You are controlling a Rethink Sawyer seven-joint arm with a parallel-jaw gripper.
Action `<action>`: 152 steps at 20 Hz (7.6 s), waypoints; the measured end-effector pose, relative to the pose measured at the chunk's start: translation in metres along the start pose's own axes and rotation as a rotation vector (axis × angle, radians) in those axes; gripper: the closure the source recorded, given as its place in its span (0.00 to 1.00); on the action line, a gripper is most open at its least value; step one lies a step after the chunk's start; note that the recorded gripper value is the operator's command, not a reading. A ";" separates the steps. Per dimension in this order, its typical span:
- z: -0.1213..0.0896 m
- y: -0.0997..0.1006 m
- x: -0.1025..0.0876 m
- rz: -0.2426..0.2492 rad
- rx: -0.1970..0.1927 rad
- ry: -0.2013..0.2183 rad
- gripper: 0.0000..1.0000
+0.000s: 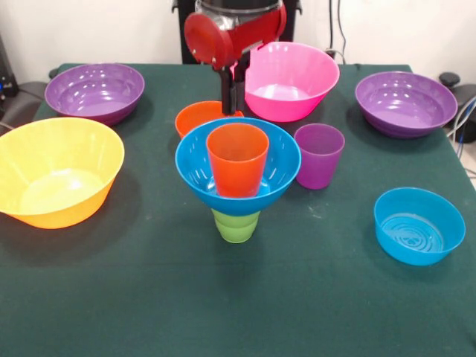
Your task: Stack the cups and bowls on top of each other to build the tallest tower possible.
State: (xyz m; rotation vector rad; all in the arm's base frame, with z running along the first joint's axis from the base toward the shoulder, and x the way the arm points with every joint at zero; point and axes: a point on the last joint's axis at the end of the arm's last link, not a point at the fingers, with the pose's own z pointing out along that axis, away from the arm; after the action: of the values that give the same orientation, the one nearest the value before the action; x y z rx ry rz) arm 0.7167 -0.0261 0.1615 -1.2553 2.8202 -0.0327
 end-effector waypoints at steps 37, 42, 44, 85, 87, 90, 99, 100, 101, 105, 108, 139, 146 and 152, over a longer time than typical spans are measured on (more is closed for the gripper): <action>-0.164 -0.008 0.056 0.152 0.048 0.017 1.00; -0.153 -0.008 0.060 0.156 0.052 0.003 1.00; -0.149 -0.008 0.063 0.158 0.054 0.000 1.00; -0.083 0.007 0.113 0.199 0.021 -0.035 1.00; -0.078 0.009 0.115 0.198 0.018 -0.034 1.00; -0.070 0.013 0.119 0.192 0.015 -0.030 1.00; -0.047 0.026 0.129 0.169 0.007 -0.020 1.00; -0.044 0.028 0.134 0.166 0.006 -0.018 1.00; -0.042 0.029 0.136 0.165 0.008 -0.017 1.00; -0.036 0.031 0.146 0.161 0.022 -0.016 1.00; -0.031 0.030 0.156 0.162 0.048 -0.025 1.00; 0.023 0.059 0.183 0.187 0.046 -0.016 1.00; 0.050 0.076 0.171 0.212 0.038 -0.019 1.00; 0.070 0.085 0.170 0.220 0.050 -0.003 1.00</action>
State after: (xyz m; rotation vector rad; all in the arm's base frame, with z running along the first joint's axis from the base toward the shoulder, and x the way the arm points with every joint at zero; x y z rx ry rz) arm 0.5437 -0.0953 0.0809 -0.9284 2.9162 -0.0914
